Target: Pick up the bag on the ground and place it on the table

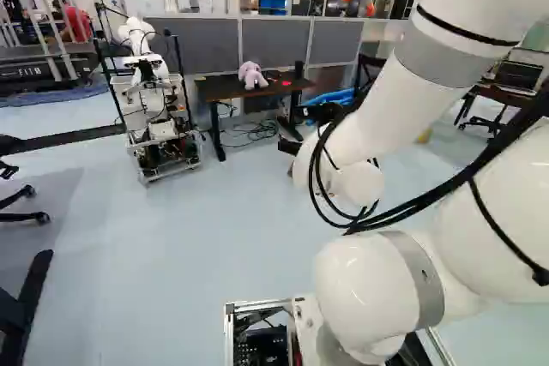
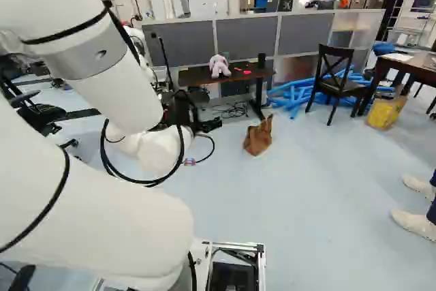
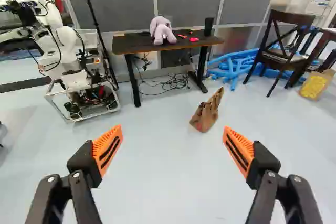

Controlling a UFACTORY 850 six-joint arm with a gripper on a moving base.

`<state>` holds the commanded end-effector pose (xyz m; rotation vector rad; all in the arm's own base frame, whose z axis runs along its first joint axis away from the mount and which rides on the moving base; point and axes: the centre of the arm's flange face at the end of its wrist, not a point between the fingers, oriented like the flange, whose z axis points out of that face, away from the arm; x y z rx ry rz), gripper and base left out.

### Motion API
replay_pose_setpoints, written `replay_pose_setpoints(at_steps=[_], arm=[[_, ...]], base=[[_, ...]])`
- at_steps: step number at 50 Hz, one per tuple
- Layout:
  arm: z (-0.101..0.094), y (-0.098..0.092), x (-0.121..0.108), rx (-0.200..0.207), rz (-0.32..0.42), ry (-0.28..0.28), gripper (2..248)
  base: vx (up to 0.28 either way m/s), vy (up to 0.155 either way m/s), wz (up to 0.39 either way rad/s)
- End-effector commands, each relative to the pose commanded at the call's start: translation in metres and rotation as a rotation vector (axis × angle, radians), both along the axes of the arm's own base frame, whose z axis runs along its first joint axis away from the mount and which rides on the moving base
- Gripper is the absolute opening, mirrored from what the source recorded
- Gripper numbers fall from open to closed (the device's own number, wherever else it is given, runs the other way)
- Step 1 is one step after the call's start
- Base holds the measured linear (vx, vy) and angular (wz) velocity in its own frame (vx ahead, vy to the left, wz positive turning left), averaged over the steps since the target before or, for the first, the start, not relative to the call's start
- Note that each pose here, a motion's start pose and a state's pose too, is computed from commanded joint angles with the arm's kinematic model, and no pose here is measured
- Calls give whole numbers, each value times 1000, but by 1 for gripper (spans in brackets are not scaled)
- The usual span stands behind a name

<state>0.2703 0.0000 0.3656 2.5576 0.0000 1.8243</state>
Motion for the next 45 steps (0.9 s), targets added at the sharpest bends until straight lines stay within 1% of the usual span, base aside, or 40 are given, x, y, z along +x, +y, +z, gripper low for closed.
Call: replay_pose_setpoints(at_steps=[45], arm=[[0,0,0,0,0,0,247]], base=[[0,0,0]])
